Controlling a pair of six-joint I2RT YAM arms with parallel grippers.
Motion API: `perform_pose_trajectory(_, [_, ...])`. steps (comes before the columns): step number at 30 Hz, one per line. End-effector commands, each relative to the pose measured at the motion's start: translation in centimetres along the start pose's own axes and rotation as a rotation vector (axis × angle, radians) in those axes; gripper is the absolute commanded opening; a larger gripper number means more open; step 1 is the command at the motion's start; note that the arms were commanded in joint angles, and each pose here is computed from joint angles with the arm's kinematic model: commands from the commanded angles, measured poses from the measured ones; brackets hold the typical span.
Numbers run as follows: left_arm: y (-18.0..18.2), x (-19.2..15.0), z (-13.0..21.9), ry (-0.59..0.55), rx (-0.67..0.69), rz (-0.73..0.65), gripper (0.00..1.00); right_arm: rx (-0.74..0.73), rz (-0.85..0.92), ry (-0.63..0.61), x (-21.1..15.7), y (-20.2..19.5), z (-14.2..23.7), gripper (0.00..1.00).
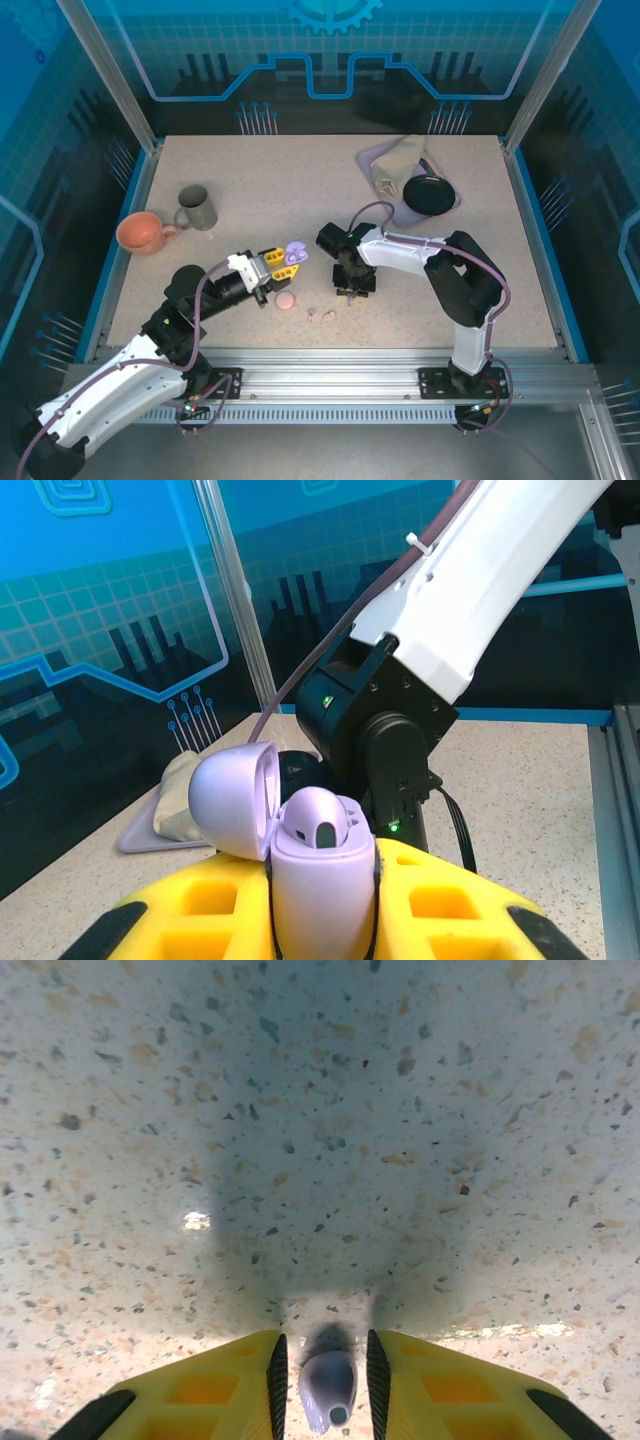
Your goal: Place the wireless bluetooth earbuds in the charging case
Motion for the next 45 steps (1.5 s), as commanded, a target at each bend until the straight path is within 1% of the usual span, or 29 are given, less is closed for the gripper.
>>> perform_pose_trajectory(1, [-0.1,0.3,0.2,-0.014,0.003,-0.018,0.00,-0.043,-0.011,0.036,-0.7,-0.4,-0.7,0.31])
perform_pose_trajectory(7, [-0.1,0.3,0.2,-0.014,0.005,-0.019,0.00,-0.042,-0.008,0.063,-0.9,-0.2,-1.5,0.29])
perform_pose_trajectory(12, [-0.1,0.2,0.2,-0.013,0.003,-0.017,0.00,-0.039,-0.006,0.089,-1.7,-0.2,-1.3,0.29])
perform_pose_trajectory(29, [-0.1,0.1,0.1,-0.009,0.005,-0.013,0.00,-0.022,-0.010,0.063,-1.9,-0.5,-0.2,0.30])
perform_pose_trajectory(45, [0.0,0.2,0.1,-0.004,0.002,-0.015,0.00,-0.048,-0.001,0.091,-2.1,-0.7,-1.7,0.27])
Point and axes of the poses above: each hand's point on the last joint's axis, 136 mm out from that joint toward the fingers, its own z axis back along the fingers, its own y axis along the line the jaws close on, x = y × z, the point moved 5 cm from there along z, back along the fingers, and after that the axes turned 10 degrees about -z, right-handed, at the moved point
